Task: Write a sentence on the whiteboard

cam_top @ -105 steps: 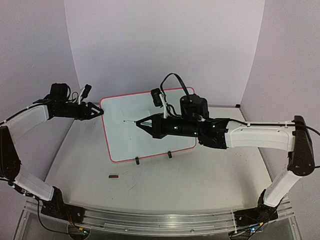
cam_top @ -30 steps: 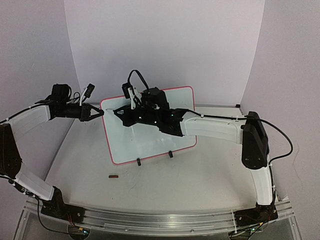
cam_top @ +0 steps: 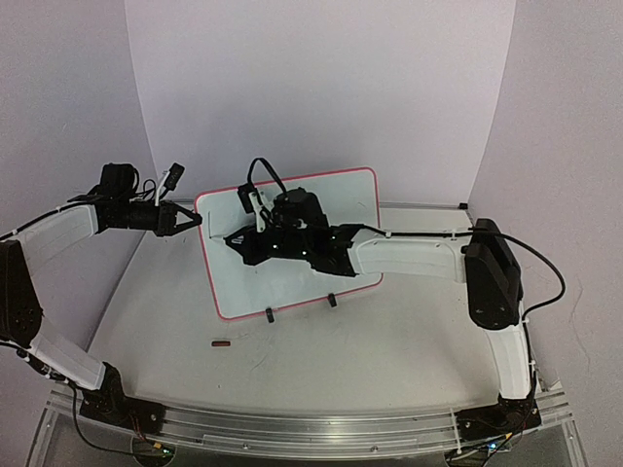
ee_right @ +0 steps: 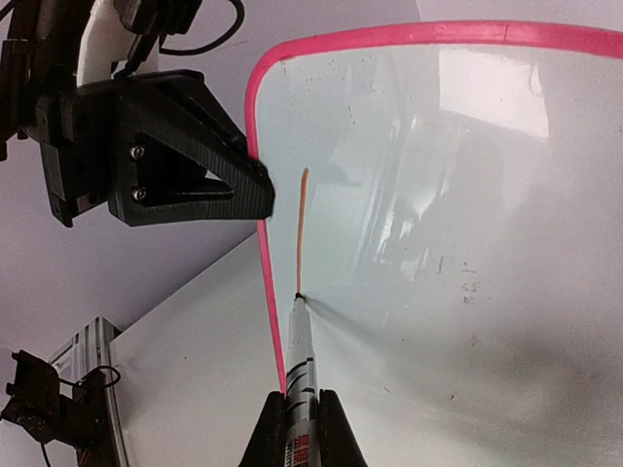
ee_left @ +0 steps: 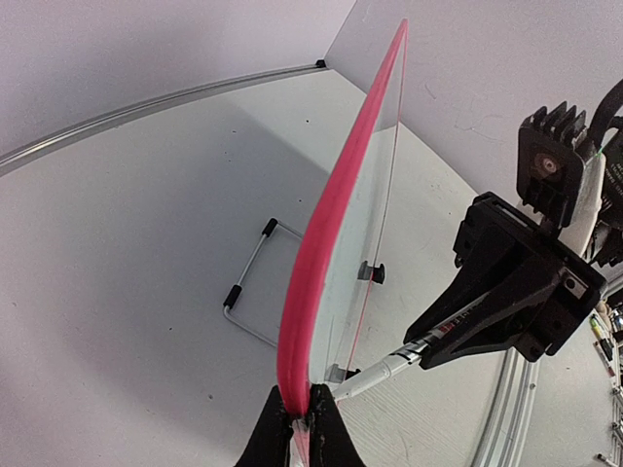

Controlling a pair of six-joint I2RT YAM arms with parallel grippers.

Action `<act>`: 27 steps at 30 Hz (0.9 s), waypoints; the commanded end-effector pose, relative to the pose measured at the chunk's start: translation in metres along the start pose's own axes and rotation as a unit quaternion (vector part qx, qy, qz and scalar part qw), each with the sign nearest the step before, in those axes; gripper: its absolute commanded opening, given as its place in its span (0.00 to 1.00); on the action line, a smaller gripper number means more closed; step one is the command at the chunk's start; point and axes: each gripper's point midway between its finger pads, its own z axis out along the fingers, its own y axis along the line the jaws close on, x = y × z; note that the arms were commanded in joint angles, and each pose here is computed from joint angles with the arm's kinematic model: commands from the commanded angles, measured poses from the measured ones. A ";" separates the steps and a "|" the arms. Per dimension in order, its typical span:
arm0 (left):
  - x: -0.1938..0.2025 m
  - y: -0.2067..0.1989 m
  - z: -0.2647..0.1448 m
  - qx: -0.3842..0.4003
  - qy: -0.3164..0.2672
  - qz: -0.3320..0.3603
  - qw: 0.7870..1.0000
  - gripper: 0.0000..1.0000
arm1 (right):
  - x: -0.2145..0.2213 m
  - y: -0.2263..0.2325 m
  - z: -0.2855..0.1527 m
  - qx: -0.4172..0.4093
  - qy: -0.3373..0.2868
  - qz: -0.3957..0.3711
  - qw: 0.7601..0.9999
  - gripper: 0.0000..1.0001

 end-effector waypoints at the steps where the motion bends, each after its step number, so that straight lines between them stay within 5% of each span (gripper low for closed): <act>1: -0.002 0.005 -0.003 -0.021 0.001 0.020 1.000 0.00 | 0.010 -0.020 0.000 0.032 0.009 0.008 0.999 0.00; 27: -0.003 0.005 -0.004 -0.027 0.001 0.021 0.999 0.00 | -0.006 -0.024 -0.026 0.057 -0.033 0.013 0.998 0.00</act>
